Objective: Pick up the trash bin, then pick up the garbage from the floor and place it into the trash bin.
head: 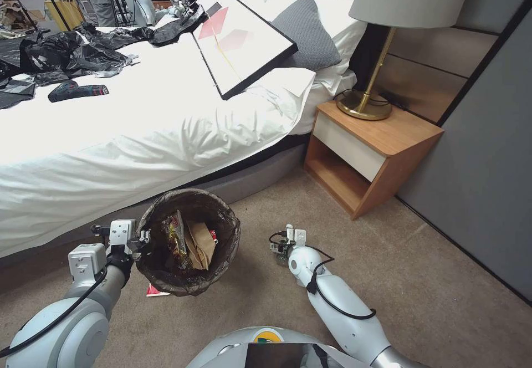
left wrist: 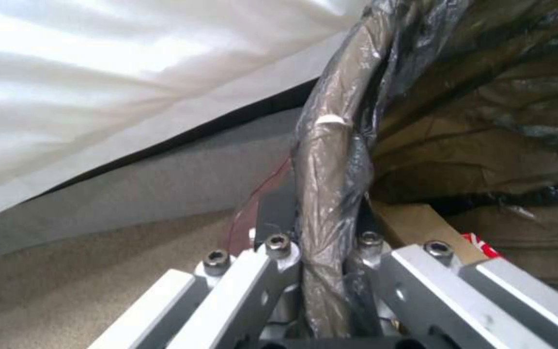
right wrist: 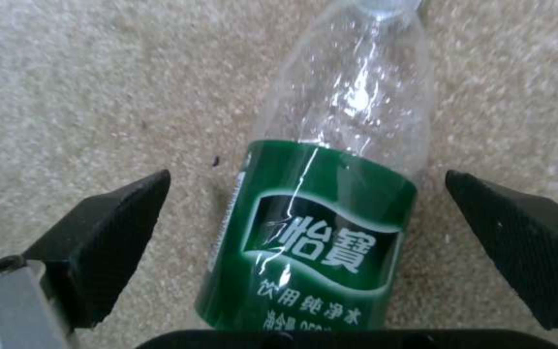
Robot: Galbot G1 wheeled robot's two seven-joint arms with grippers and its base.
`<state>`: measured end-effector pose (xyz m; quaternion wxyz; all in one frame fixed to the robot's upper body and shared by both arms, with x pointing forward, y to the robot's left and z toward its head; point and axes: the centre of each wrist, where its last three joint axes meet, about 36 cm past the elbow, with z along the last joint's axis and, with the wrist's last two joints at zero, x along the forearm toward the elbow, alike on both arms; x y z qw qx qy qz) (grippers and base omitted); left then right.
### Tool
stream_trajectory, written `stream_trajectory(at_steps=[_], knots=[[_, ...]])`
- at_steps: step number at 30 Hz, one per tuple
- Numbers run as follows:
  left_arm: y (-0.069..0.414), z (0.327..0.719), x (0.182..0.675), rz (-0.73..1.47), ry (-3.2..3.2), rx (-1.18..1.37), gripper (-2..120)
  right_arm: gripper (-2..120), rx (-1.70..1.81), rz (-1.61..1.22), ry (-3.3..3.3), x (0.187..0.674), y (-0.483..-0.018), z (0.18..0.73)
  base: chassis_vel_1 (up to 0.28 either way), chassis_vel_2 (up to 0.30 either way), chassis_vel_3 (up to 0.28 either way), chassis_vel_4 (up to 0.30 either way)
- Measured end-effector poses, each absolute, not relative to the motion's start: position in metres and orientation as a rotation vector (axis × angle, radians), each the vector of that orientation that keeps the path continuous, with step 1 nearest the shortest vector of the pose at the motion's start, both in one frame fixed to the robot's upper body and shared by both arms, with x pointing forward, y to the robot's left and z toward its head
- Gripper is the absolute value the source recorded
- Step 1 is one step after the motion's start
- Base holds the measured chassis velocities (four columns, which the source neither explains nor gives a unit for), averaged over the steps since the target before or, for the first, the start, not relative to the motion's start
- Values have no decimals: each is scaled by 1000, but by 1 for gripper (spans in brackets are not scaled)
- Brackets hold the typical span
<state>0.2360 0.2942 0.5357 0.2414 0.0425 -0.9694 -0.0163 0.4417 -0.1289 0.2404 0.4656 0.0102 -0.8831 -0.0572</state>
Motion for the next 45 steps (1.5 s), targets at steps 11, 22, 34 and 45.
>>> stream_trajectory(at_steps=[11, 22, 34, 45], knots=[[294, 537, 237, -51, -2655, 102, 0, 100, 15, -118, -2149, 443, -126, 222, 0, 0, 0, 0], [295, 539, 240, -58, -2672, 92, 0, 76, 38, -94, -2176, 438, -125, 228, 0, 0, 0, 0], [294, 541, 243, -54, -2686, 82, 0, 33, 56, -52, -2257, 434, -124, 244, 0, 0, 0, 0], [294, 542, 244, -51, -2688, 71, 0, 28, 170, -61, -2609, 430, -149, 367, 0, 0, 0, 0]])
